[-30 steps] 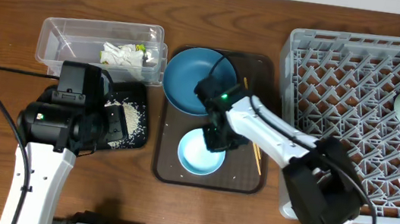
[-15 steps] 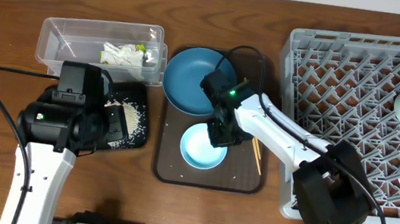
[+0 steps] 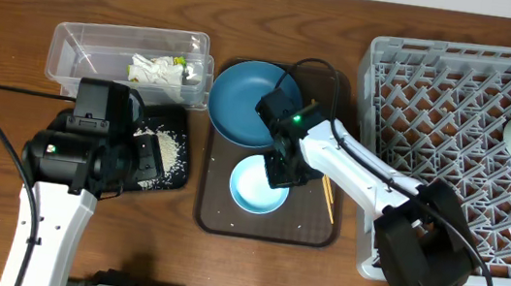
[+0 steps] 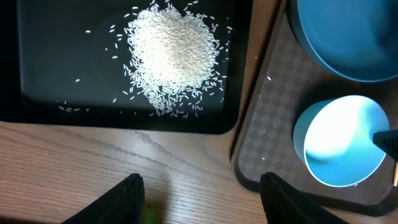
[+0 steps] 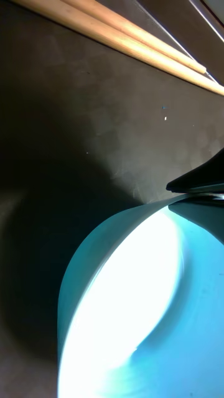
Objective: Sort waste into correct bins and load items into the dishwasher rack
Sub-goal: 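Lift the light blue bowl with the right gripper and carry it to the rack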
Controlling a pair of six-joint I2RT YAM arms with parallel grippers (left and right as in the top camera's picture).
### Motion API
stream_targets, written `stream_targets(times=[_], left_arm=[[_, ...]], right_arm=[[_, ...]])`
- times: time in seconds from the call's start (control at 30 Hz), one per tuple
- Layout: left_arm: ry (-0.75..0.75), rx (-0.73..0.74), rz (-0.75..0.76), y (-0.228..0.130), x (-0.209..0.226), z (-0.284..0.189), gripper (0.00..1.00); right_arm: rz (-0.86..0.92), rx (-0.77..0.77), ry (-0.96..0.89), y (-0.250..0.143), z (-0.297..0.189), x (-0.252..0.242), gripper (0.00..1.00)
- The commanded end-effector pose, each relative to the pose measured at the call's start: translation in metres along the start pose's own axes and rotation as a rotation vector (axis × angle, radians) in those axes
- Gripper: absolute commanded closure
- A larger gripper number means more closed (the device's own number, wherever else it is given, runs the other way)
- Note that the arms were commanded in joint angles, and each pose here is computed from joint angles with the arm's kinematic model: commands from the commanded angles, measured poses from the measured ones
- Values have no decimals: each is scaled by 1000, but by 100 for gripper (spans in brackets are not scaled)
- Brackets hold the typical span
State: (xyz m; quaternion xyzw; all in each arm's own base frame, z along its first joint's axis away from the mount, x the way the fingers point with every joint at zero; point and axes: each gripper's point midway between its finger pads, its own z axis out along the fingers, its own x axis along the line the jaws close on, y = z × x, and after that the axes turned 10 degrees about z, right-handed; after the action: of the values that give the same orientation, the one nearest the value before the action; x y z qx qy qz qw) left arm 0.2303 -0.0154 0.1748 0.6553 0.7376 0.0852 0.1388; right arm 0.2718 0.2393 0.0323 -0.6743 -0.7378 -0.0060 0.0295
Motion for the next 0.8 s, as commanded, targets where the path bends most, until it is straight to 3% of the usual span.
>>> stream_targets(times=[0.0, 0.13, 0.37, 0.63, 0.77], left_arm=[[12, 10, -8, -1, 3, 2, 37], [12, 10, -8, -1, 3, 2, 37], [12, 10, -8, -1, 3, 2, 37], [12, 7, -8, 0, 3, 2, 37], [11, 6, -8, 0, 3, 2, 37]], right_arm=[[-14, -16, -2, -2, -6, 3, 99], [-9, -47, 4, -4, -25, 0, 99], [50, -377, -50, 21, -119, -41, 99], [327, -841, -330, 54, -235, -161, 99], [463, -957, -551, 61, -272, -226, 99]])
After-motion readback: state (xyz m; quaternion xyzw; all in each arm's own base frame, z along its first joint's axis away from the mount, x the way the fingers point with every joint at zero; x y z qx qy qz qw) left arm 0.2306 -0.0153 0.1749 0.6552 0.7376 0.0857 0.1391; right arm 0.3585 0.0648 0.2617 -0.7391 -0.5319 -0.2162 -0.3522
